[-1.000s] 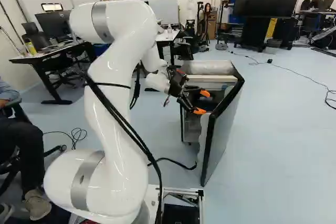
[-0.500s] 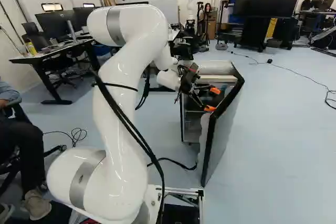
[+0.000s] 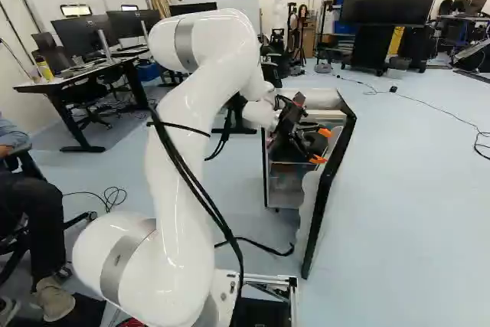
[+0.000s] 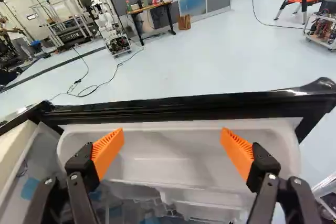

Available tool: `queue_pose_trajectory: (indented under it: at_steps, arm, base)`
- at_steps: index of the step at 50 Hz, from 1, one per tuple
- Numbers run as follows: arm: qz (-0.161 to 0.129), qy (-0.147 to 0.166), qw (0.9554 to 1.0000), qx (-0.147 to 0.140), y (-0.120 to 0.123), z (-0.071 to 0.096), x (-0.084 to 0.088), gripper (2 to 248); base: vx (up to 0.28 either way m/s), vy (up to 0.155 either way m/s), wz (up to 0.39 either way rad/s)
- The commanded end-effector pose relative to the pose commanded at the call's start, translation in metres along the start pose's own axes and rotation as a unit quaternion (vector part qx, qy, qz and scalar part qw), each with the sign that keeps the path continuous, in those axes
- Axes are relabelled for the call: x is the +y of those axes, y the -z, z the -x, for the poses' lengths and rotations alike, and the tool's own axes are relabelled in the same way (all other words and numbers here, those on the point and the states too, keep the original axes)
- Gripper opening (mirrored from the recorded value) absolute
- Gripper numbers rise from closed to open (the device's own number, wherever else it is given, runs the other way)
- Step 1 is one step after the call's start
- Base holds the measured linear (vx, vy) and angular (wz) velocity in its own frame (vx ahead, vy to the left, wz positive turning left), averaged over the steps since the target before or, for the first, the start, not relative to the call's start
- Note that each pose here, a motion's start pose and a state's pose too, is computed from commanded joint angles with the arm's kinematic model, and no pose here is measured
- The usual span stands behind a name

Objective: Open the fridge door

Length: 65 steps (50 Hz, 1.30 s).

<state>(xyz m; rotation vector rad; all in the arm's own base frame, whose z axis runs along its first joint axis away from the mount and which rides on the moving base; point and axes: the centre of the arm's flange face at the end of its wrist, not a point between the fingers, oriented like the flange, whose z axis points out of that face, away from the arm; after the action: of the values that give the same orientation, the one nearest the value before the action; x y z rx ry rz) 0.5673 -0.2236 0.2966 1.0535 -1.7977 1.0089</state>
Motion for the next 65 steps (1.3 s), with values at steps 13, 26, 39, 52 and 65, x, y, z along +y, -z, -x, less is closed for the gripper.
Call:
queue_pose_trajectory:
  at_steps: [13, 26, 39, 52, 65]
  arm:
    - [-0.014, 0.003, 0.9999, 0.003, -0.003, -0.001, -0.005, 247]
    - [-0.057, 0.017, 0.9981, 0.015, -0.003, -0.003, -0.013, 247]
    - [-0.099, 0.031, 0.9943, 0.025, -0.002, -0.005, -0.02, 247]
    - [-0.097, 0.027, 0.9945, 0.03, -0.015, -0.009, -0.027, 247]
    - [-0.08, 0.014, 0.9961, 0.036, -0.04, -0.017, -0.034, 247]
  base:
    - [0.0, 0.0, 0.0]
    - [0.0, 0.0, 0.0]
    - [0.0, 0.0, 0.0]
    - [0.0, 0.0, 0.0]
    - [0.0, 0.0, 0.0]
